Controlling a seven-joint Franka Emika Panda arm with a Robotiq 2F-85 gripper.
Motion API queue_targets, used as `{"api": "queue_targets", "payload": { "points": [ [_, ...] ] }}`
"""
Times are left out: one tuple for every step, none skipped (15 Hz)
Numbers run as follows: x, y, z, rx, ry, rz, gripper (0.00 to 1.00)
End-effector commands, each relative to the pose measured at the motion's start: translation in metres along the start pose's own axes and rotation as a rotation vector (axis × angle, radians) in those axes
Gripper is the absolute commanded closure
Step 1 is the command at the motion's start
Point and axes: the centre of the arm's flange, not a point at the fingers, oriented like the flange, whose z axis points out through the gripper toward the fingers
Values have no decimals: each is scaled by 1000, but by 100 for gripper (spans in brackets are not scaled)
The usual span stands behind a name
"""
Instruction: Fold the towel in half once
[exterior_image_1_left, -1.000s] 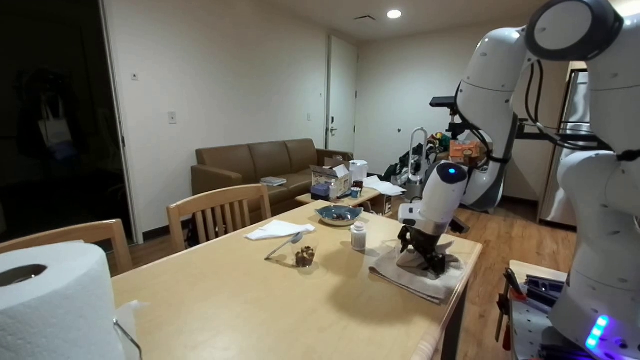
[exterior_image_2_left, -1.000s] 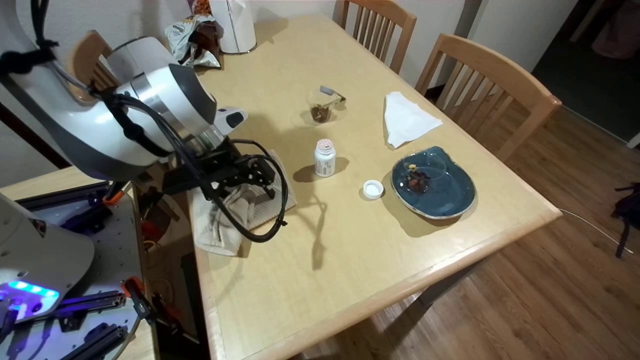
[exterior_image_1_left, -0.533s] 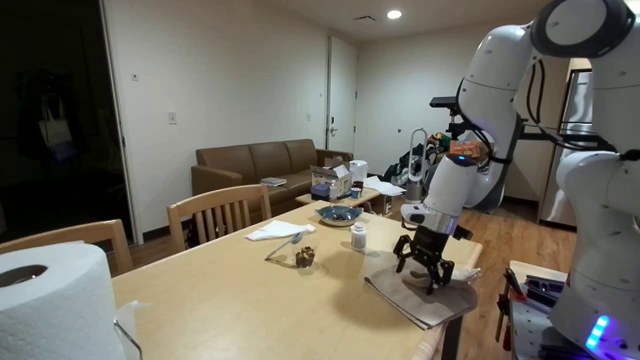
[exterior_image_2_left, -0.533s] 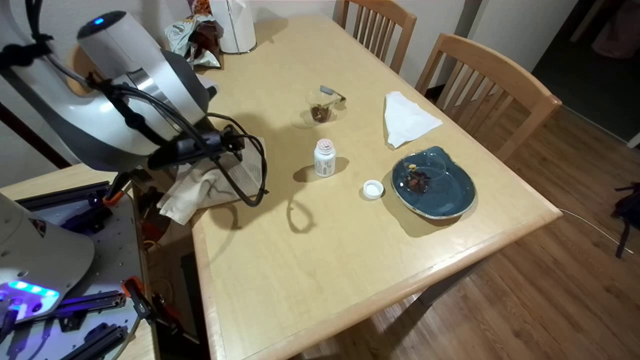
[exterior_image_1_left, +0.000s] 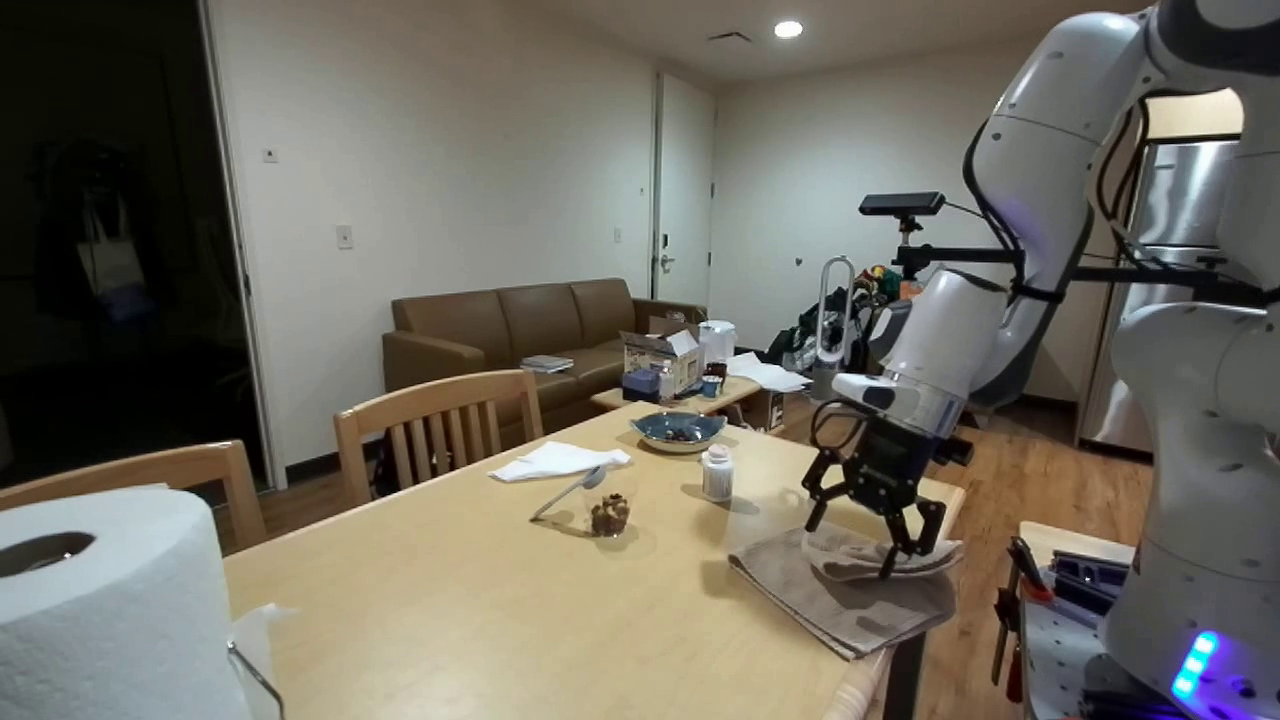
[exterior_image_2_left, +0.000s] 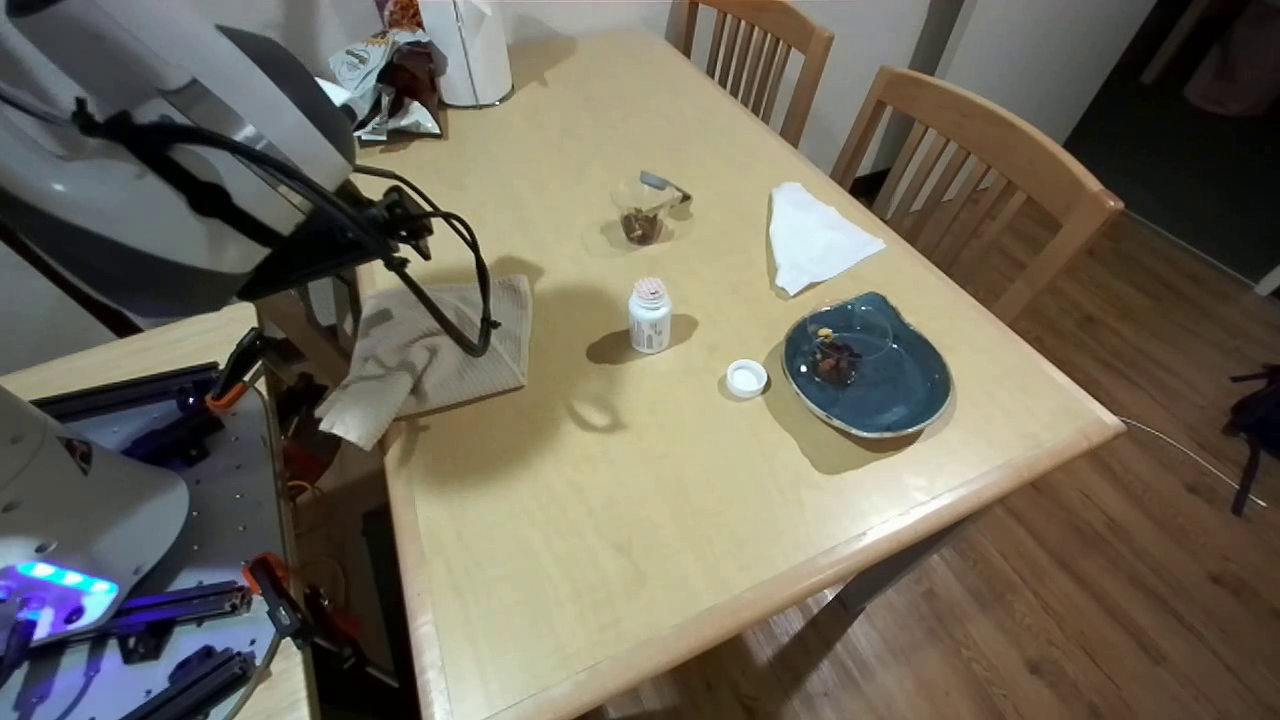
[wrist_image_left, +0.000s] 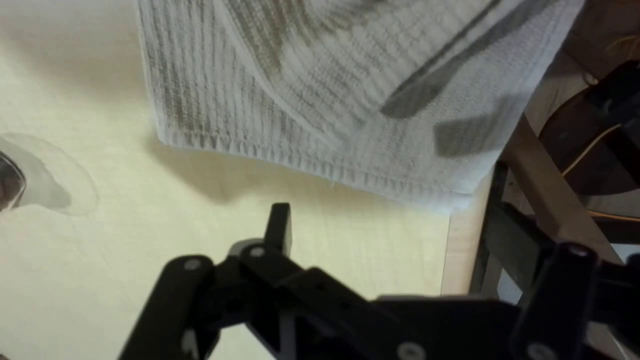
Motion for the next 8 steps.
{"api": "queue_targets", "payload": {
  "points": [
    [1,-2,-3,-2,11,-1,0],
    [2,-3,-5,-3,17,-1,0],
    [2,-3,-6,-5,20,-1,0],
    [2,-3,-6,-5,20,0,0],
    [2,-3,-6,-5,20,1,0],
    [2,-3,-6,-5,20,1,0],
    [2,-3,-6,-5,20,1,0],
    [2,-3,-6,-5,20,1,0]
  ]
}}
